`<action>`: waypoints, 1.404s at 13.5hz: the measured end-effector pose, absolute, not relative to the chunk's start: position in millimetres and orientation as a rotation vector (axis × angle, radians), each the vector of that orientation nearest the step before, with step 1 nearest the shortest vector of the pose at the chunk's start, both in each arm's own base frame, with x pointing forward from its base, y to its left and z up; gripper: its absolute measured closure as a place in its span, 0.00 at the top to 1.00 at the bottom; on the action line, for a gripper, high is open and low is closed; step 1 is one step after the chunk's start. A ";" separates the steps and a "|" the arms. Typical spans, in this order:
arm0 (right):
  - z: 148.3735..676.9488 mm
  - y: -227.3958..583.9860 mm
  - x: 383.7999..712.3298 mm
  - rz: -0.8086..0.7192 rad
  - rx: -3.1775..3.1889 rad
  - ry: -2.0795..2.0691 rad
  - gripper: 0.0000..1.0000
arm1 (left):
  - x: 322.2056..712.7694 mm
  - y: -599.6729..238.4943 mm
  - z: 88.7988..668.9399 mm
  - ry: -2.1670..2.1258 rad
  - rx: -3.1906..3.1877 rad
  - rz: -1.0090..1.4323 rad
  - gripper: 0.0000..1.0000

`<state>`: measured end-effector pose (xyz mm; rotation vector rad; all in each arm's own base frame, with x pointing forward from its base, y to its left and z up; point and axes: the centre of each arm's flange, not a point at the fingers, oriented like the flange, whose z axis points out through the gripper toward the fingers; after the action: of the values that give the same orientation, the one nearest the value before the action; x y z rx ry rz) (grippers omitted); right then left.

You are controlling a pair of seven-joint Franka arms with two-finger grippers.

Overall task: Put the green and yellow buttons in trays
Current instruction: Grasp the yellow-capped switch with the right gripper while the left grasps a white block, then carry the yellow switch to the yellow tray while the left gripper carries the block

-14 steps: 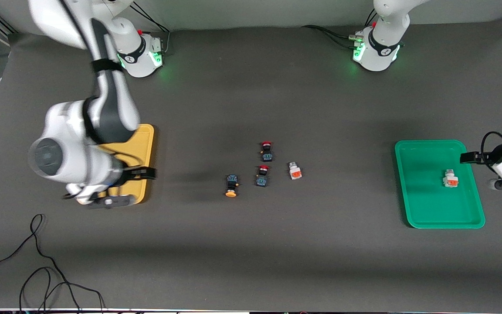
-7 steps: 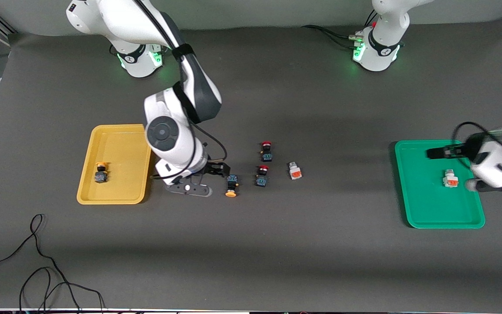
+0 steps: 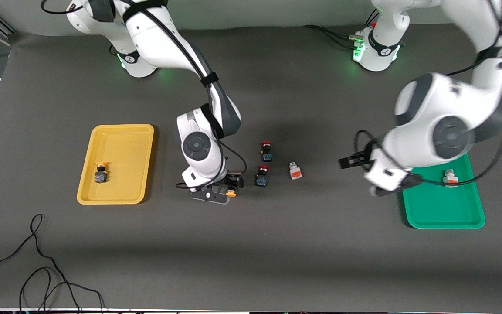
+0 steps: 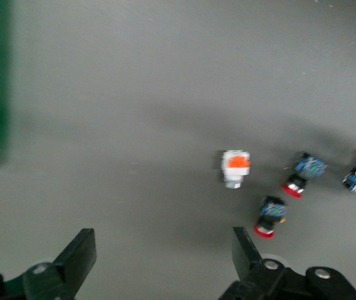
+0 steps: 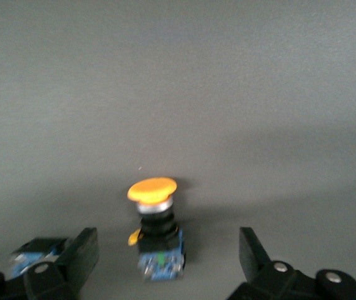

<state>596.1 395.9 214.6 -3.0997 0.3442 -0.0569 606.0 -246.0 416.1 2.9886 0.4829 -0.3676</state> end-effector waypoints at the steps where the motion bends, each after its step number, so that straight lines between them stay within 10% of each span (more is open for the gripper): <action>1: 202.0 396.7 595.1 -0.066 -3.106 0.340 1.00 | 604.8 -265.8 399.2 0.498 2.981 -0.370 0.97; 6: 173.7 406.9 587.3 -0.083 -3.108 0.312 0.87 | 599.6 -314.9 311.5 0.482 2.960 -0.409 0.98; 11: 176.2 406.5 591.1 -0.098 -3.101 0.315 0.33 | 587.2 -338.4 242.4 0.462 2.946 -0.422 0.98; 19: 336.9 373.9 607.3 0.063 -3.063 0.221 0.33 | 562.0 -341.0 181.7 0.425 2.985 -0.369 0.98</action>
<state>607.3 373.9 336.9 -3.0628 0.2211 0.0629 562.0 -341.0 181.7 2.9853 0.4251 -0.3692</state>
